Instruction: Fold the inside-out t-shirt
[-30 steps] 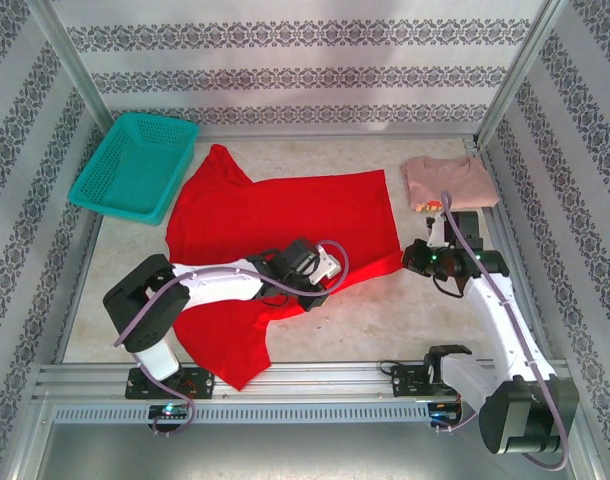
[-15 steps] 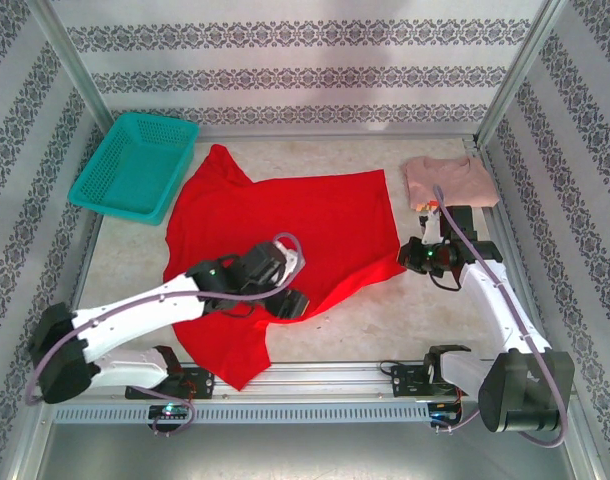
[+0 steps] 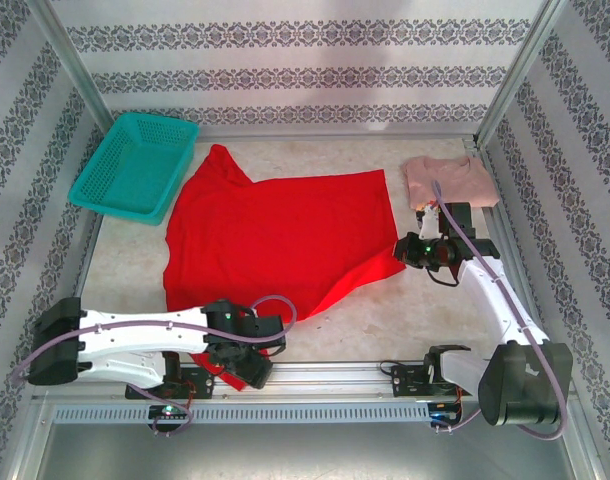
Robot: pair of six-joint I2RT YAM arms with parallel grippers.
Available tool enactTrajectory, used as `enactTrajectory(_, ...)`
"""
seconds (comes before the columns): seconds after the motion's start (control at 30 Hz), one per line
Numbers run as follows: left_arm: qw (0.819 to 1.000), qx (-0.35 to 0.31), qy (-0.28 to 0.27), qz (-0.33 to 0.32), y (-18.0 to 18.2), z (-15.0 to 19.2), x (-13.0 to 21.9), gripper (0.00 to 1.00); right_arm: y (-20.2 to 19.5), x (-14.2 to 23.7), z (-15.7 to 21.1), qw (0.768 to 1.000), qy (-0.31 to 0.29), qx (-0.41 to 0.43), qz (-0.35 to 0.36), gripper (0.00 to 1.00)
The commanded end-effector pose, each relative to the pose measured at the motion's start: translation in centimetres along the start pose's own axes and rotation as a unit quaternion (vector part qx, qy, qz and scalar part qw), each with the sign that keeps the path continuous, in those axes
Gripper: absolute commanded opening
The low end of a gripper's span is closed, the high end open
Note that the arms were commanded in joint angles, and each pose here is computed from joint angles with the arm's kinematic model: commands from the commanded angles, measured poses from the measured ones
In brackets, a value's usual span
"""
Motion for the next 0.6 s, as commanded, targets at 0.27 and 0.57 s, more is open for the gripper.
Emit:
enactTrajectory(0.27,0.997,-0.042,0.014,-0.069,0.2,-1.5,-4.6,0.8,0.8,0.3,0.0,1.0,-0.003,0.022,-0.015,0.0)
enactTrajectory(0.57,0.989,-0.071,0.02,-0.13,1.6,-1.5,-5.1,0.39,0.8,0.4,-0.1,1.0,-0.003,0.023,-0.011,0.0)
Point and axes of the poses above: each hand's point on the last joint's axis, 136 mm out from that joint toward the fingers, its own x axis back along the fingers, its own y axis along the line the jaws close on, z = x × y, the point moved 7 cm from there along x, back along the fingers, and after that the axes turned 15 degrees about -x, right-handed, at the moved point
